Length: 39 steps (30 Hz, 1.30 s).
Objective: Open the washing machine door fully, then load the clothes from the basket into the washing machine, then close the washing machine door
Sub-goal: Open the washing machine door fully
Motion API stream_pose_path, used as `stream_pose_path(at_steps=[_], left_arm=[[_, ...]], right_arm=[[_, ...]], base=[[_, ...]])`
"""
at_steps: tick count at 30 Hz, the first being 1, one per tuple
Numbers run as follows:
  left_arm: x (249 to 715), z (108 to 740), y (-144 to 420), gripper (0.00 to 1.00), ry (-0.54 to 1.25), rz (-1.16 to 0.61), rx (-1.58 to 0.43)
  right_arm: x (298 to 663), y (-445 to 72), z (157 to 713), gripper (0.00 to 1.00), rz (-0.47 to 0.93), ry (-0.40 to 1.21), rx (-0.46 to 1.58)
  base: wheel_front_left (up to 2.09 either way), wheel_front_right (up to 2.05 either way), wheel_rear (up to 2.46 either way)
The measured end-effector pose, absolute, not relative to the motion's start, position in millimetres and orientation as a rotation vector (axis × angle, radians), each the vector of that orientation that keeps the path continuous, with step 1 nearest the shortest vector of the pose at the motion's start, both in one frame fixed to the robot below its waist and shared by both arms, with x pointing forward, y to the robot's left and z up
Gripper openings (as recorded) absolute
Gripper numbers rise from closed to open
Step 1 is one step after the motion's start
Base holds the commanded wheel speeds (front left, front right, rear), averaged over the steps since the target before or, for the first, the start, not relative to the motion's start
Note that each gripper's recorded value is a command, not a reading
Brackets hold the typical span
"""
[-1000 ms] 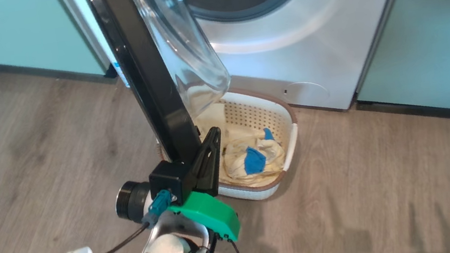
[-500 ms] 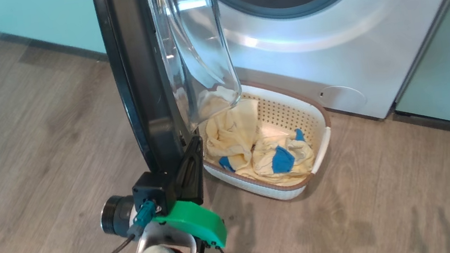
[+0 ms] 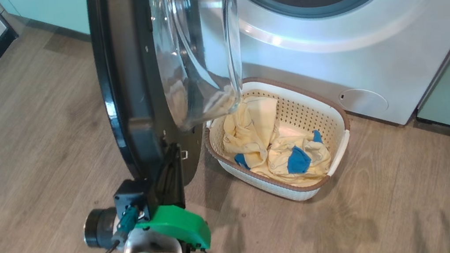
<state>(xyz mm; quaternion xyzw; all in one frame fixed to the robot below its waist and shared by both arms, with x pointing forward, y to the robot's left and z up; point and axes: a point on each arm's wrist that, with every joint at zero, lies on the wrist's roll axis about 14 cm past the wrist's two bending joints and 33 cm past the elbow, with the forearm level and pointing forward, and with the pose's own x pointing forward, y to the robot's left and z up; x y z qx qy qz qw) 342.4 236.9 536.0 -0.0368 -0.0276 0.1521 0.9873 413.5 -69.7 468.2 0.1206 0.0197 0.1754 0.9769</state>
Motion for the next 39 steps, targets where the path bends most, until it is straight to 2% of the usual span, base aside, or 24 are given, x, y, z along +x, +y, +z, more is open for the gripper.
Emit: stream_pose_path(at_steps=[26, 39], left_arm=[[307, 518, 333, 0.0, -0.012, 0.592, -0.016], [311, 513, 384, 0.0, -0.003, 0.692, 0.032]], right_arm=[[418, -63, 455, 1.0, 0.37, 0.074, 0.232], [421, -61, 442, 1.0, 0.375, 0.111, 0.227]], base=[[0.0, 0.0, 0.0], [0.0, 0.0, 0.0]])
